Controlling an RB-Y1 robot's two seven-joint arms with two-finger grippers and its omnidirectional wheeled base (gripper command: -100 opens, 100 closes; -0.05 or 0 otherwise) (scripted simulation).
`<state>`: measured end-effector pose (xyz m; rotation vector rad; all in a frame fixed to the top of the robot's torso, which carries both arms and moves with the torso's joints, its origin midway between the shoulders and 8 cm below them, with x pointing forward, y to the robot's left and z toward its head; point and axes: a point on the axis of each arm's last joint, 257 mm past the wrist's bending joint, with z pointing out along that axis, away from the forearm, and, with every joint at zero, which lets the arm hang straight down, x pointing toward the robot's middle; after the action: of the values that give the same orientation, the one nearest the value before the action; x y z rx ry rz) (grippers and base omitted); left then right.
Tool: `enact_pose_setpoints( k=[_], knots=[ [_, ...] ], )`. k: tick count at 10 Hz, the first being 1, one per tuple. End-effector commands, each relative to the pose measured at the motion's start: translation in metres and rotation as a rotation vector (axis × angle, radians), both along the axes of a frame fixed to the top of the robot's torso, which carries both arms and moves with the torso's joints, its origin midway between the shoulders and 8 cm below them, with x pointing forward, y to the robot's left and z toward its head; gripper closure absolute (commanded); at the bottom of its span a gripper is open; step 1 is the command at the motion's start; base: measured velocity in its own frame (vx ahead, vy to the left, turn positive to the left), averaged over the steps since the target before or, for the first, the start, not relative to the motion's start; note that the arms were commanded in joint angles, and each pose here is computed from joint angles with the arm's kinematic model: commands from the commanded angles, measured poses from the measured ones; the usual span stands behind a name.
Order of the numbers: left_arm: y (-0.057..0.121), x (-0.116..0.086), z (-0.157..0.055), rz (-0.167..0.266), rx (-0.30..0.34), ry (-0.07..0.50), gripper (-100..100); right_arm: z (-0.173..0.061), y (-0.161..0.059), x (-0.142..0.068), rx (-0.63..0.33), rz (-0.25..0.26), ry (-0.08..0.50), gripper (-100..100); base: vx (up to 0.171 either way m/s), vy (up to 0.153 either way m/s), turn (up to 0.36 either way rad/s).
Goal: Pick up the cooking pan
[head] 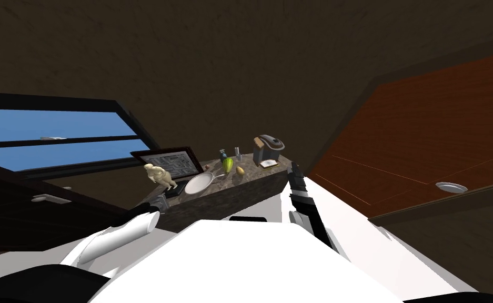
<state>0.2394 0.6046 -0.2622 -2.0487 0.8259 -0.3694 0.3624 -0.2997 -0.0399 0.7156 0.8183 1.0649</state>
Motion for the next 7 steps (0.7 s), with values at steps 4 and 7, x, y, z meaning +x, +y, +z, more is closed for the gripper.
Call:
enact_pose_setpoints(
  k=[4, 7],
  knots=[
    [0.005, -0.012, -0.011, 0.062, -0.068, 0.053, -100, 0.000, 0.000, 0.000, 0.000, 0.000, 0.000, 0, 0.023, -0.078, -0.062],
    [0.006, -0.018, -0.018, 0.101, -0.114, 0.084, -100, 0.000, 0.000, 0.000, 0.000, 0.000, 0.000, 0, 0.029, -0.083, -0.087]
  ],
)
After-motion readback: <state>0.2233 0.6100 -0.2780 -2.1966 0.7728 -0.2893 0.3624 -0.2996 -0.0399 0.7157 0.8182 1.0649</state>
